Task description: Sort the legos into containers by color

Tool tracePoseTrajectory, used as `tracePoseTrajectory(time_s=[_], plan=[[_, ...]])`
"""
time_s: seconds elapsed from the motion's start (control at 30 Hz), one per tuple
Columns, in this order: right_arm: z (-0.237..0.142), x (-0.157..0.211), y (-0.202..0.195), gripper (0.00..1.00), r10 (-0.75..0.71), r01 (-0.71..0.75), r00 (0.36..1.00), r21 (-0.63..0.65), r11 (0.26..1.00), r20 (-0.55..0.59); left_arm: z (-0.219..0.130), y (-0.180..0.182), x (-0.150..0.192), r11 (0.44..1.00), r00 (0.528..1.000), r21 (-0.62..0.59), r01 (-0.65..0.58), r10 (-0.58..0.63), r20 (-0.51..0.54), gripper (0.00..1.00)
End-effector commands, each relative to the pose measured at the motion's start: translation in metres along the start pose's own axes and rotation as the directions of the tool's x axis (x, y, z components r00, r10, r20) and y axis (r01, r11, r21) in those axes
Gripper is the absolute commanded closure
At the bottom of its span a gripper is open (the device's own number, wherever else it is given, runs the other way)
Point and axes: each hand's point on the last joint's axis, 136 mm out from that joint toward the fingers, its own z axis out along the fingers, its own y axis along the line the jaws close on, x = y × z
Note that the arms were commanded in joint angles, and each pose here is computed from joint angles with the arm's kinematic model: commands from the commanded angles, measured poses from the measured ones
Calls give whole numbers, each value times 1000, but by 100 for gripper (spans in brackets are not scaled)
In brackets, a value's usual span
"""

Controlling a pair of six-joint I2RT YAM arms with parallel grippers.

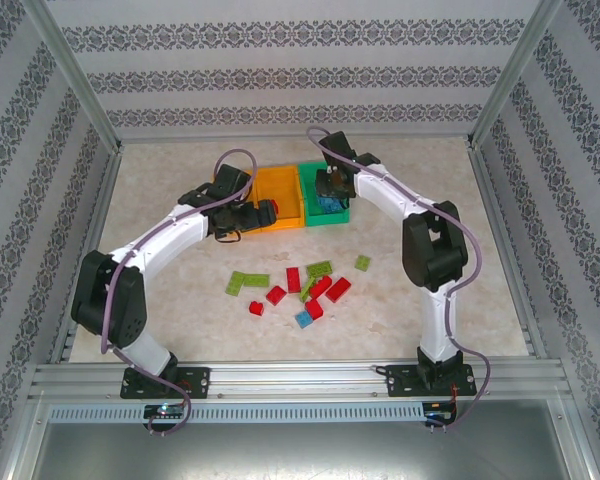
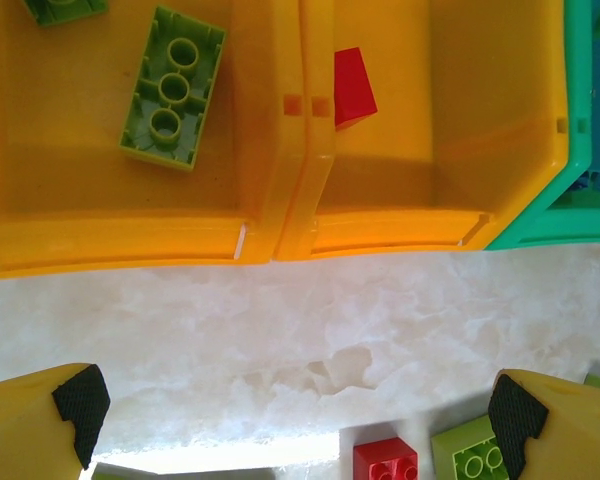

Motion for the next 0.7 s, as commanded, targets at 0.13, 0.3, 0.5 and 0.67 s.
tracePoseTrajectory(time_s=[0.13,0.3,0.5,0.67], plan=[[17,-14,-6,76,54,-54,998,12,998,-9,-10,12,-5,999,998,-5,39,-39,48,1],[28,-14,-9,77,54,-54,998,29,998,-17,-11,17,-3,999,998,-10,47,-47,51,1],[34,-17,-11,74,63,-62,998,41,997,-12,-12,19,-3,998,997,-10,56,-55,53,1],[31,-23,-4,73,83,-83,996,14,996,10,-11,19,-2,998,997,-8,60,-60,51,1]])
